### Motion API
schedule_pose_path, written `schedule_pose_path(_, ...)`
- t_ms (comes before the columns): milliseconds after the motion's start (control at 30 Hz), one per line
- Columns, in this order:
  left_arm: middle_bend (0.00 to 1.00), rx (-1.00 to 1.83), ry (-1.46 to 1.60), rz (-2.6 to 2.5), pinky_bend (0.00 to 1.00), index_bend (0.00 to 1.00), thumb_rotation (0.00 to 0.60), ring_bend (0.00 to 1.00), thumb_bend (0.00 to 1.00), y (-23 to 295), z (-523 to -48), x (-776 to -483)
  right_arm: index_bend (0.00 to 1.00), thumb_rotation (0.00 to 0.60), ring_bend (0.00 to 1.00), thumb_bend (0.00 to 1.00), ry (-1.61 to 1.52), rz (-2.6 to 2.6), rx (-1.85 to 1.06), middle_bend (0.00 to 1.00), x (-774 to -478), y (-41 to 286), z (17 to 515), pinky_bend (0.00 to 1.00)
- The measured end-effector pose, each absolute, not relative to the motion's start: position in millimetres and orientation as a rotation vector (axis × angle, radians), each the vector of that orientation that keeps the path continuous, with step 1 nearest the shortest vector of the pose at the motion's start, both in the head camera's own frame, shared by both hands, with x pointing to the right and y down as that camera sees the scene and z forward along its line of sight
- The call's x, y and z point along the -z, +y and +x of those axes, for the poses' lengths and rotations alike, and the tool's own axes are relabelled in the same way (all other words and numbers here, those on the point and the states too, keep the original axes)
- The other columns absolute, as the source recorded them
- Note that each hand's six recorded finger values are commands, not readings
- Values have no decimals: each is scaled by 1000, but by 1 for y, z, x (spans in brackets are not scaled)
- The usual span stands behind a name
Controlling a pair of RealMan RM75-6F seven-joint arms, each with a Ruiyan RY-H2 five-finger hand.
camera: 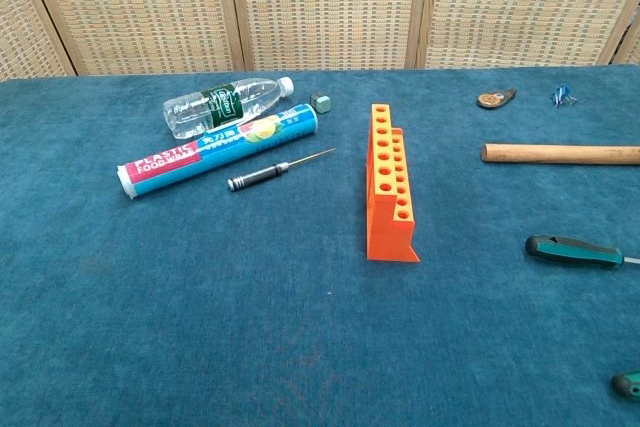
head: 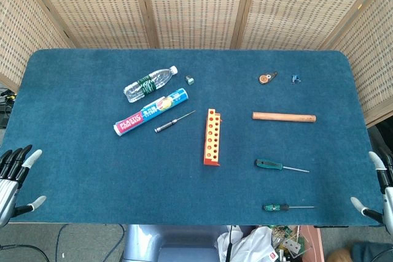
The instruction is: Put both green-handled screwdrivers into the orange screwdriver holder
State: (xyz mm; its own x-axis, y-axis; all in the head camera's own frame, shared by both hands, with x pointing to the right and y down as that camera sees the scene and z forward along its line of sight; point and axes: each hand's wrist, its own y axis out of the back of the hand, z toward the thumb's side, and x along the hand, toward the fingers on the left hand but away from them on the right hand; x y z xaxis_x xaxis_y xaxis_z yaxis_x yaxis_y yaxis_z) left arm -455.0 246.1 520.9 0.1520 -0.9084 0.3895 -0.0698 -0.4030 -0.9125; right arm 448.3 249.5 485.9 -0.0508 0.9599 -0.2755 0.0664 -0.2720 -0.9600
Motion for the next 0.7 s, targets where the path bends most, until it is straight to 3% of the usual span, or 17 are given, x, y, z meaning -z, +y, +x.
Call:
schedule_pose_path(367,0,1360,943,-1643,0,0,600,0,0,245,-453,-526,33,600,0,0,-1099,-1510,-1433,0,-499,250,438,0)
schedule_pose_path(700,0,1405,932,-1622,0,0,600,0,0,241,-454,-535,315,600,0,11,-829,-1811,-1340,0,-570,265,382,0)
